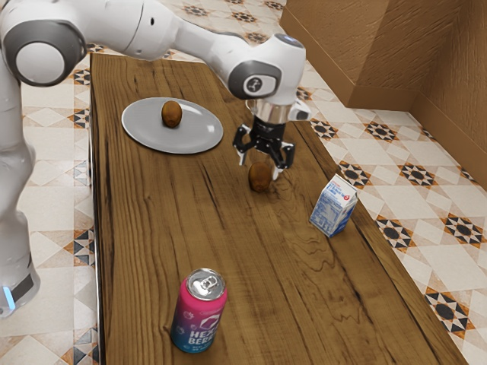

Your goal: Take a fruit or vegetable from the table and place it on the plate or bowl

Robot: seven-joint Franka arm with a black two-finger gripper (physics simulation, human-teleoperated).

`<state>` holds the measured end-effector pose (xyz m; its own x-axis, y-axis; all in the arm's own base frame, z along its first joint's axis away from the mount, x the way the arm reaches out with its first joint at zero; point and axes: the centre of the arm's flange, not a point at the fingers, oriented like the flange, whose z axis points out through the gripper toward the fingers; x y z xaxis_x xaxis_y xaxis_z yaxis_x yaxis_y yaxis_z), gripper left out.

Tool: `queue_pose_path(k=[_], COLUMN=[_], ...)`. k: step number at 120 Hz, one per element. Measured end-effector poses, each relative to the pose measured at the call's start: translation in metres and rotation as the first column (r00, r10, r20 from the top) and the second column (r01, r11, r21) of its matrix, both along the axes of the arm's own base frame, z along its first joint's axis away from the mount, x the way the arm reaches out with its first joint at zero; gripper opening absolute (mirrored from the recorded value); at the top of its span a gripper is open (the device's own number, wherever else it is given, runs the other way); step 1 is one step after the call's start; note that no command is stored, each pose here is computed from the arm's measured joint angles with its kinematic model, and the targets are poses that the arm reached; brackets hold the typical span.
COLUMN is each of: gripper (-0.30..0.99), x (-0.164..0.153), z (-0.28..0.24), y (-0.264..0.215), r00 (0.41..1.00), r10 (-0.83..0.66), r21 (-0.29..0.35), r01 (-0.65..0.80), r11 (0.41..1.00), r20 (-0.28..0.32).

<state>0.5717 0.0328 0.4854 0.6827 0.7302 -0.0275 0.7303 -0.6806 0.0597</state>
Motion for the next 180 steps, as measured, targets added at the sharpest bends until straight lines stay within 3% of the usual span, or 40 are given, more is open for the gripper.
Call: queue_pose_path(k=[20,62,97,180], gripper=[0.69,0.69,0.69,0.69], x=[0.0,0.0,0.007,0.016], z=[-0.001,-0.002,-0.011,-0.031], y=[-0.005,0.049,0.03,0.054], r00=[1.0,0.994,0.996,0.989], r10=[-0.001,0.106,0.085,0.144], r21=[0.0,0.008,0.016,0.03], r01=[0.001,-0.106,-0.085,-0.145], r11=[1.0,0.994,0.996,0.989], r20=[0.0,0.021,0.024,0.032])
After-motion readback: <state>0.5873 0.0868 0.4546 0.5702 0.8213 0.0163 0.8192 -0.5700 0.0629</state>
